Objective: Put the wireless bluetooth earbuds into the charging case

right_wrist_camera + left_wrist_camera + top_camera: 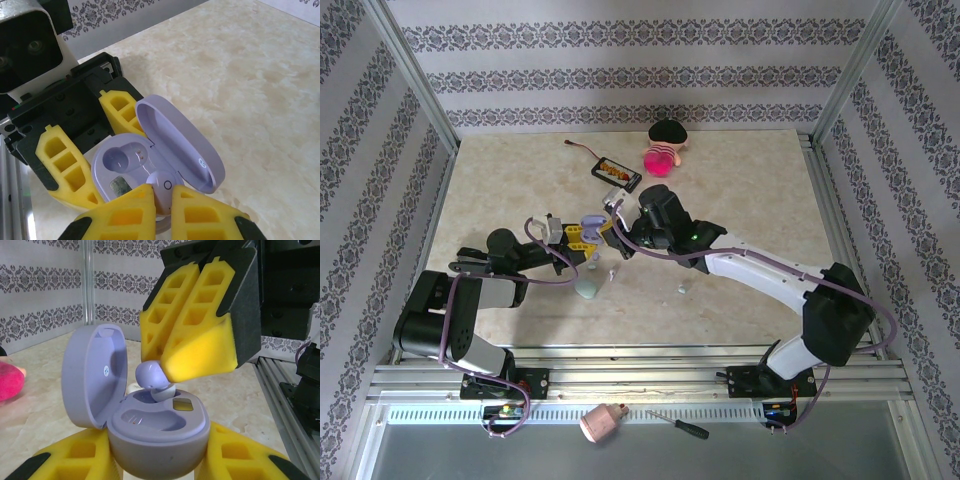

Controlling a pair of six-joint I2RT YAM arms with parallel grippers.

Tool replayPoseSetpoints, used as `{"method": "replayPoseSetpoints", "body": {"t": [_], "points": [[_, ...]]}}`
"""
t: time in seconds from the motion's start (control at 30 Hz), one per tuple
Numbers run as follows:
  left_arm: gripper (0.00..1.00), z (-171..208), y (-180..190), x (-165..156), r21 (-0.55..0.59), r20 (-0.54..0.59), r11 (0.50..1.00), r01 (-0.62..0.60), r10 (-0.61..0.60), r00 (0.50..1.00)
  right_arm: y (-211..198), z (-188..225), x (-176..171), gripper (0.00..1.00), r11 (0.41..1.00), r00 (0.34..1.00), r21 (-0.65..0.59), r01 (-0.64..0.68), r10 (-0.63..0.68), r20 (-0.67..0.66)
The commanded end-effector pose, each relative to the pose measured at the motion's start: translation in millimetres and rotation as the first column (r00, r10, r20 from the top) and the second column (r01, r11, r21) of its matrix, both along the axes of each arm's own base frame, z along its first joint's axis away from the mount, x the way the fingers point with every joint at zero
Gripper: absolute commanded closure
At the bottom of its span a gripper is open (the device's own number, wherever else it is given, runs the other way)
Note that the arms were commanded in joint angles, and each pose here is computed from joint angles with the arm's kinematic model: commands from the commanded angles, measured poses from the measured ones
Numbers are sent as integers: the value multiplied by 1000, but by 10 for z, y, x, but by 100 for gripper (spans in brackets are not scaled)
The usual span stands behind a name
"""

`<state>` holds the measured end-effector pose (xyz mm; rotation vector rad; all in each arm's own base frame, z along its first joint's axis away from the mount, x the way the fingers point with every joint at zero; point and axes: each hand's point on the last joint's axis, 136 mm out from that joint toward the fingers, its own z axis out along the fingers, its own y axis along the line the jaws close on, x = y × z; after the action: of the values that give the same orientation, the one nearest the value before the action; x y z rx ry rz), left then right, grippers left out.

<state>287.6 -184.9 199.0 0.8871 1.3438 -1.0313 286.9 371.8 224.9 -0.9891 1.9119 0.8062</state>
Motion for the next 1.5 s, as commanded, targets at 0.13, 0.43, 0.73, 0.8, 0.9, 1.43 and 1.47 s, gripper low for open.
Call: {"method": "replayPoseSetpoints", "body": {"t": [0.13, 0.43, 0.73, 0.8, 0.9, 1.43, 1.47], "points": [[83, 187, -21, -40, -14, 95, 1000, 9, -8, 995, 10, 15, -12, 89, 999, 999, 41, -27, 28, -34], [83, 216, 31, -16, -14, 112, 1000, -15, 17, 994, -106, 280, -41, 64, 997, 999, 74, 11, -7, -51], [83, 220, 144, 75, -13, 121, 998, -67, 68, 990, -291, 481, -109, 54, 983, 997, 171, 64, -56, -48], [84, 215, 143, 71, -9, 133, 998, -67, 68, 989, -223, 497, -101, 53, 984, 996, 171, 51, -38, -76], [84, 222, 142, 59, -6, 143, 998, -65, 65, 988, -112, 497, -48, 52, 986, 992, 158, 52, -34, -118], [84, 252, 137, 12, -6, 152, 999, -53, 54, 987, 139, 190, 155, 56, 992, 975, 114, 57, -31, -218], [84, 252, 135, 10, -6, 151, 999, -53, 53, 987, 144, 171, 164, 56, 992, 974, 111, 61, -34, -223]]}}
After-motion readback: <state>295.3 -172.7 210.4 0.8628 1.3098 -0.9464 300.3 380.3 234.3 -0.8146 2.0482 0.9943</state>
